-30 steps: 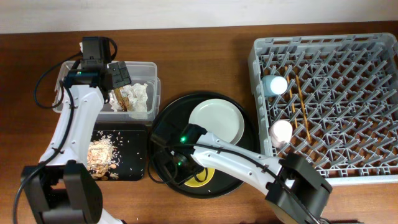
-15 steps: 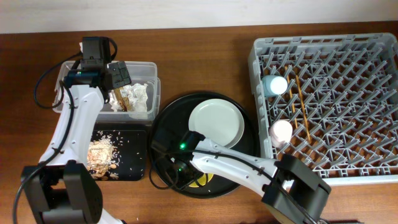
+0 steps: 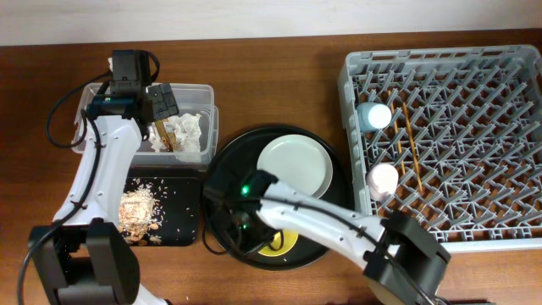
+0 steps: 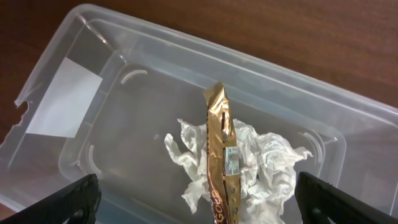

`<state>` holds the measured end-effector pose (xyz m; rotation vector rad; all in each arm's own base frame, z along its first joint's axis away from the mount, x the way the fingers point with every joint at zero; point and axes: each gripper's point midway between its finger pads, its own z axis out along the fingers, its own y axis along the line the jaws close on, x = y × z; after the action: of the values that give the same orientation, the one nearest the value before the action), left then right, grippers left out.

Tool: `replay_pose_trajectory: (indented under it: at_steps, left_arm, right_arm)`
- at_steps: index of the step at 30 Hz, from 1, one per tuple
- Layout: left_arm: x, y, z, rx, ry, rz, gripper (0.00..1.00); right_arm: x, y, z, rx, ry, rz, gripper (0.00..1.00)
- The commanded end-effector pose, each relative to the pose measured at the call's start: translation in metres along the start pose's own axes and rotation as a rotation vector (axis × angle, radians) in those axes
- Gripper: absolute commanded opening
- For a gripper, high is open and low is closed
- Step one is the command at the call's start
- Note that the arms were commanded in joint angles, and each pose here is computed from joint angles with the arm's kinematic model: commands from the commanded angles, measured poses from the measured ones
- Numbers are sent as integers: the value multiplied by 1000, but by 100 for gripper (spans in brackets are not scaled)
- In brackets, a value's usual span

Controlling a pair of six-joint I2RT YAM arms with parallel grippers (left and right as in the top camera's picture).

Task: Sort waste into correct bins and load items into the dishwasher rack
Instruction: 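Grasp the yellow bowl rim with the right gripper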

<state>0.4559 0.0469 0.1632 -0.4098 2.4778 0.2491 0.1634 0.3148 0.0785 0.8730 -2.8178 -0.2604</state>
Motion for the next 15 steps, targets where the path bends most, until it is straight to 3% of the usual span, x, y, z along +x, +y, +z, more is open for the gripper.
replay_pose_trajectory:
  at_steps: [1,5,8,15]
  left_arm:
    - [3,0,5,-1,12,6,99]
    - [3,0,5,-1,12,6,99]
    - [3,0,5,-1,12,6,99]
    - [3,0,5,-1,12,6,99]
  right_arm:
    - [-29,-9,-59,-37,-108,-70,4]
    - [-40,-14,-101,-111,-170,-39,5]
    - [-34,-1,-95,-159,-139,-55,30]
    - [-8,16,-25,-65,-47,-91,48]
